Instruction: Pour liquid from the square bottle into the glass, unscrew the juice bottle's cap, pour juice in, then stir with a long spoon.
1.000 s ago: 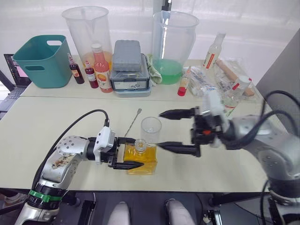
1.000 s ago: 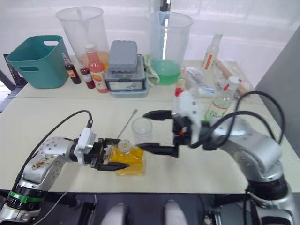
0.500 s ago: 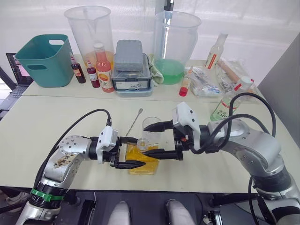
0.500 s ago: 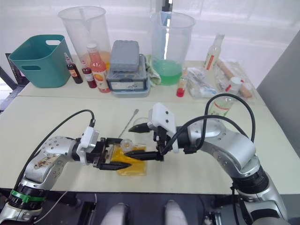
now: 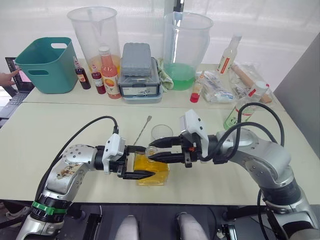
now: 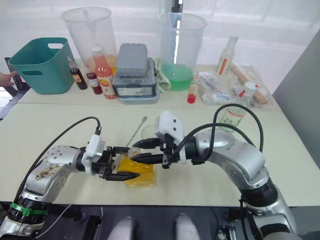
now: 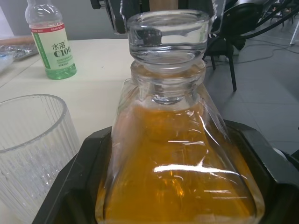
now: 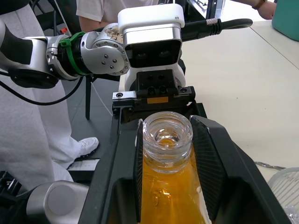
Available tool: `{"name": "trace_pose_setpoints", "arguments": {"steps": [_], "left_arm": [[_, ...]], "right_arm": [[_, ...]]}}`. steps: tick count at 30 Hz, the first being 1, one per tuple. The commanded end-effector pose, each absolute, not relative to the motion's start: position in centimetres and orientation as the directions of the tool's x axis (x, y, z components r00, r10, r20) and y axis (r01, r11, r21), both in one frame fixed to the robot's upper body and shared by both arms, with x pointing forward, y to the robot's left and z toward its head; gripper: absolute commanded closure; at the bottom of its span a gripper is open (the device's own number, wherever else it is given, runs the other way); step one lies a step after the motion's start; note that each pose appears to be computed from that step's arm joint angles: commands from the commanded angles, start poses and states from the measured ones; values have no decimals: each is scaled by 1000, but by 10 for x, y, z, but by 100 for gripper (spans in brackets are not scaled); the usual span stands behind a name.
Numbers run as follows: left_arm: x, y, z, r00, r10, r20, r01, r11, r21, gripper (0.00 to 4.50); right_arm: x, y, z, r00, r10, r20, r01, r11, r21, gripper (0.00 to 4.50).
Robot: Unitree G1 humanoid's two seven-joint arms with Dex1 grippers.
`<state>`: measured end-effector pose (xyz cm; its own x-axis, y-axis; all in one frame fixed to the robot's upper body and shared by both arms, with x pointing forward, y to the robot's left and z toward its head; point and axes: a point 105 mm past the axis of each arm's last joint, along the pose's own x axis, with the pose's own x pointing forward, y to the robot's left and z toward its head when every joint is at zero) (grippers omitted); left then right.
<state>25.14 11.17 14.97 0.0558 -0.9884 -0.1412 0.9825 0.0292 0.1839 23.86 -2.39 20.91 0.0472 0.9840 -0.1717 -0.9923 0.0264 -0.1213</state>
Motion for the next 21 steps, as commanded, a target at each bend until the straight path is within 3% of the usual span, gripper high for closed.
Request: {"name": "trace_pose_setpoints", "arguments": {"steps": [1, 2, 5, 6, 16, 21], "left_arm": [[248, 104, 154, 47, -987, -151, 976, 13, 218, 171], [248, 104, 154, 47, -987, -151, 976, 13, 217, 171], [248, 104, 155, 51, -987, -150, 976, 17, 218, 171], [248, 104, 155, 53, -987, -149, 976, 19, 218, 171], [246, 104, 155, 64, -986, -151, 977, 31, 212, 171], [247, 106, 155, 68, -986, -151, 976, 34, 214, 171]], "right_arm": [[232, -19, 205, 1, 987, -162, -995, -15, -95, 295], [232, -19, 206, -2, 988, -156, -995, -17, -97, 233], [231, -17, 209, 3, 990, -144, -989, -19, -147, 139], [231, -17, 209, 5, 990, -141, -987, -18, -161, 137], [233, -15, 211, 12, 993, -118, -981, -11, -192, 137], [232, -14, 211, 10, 994, -109, -981, -11, -191, 285]]}}
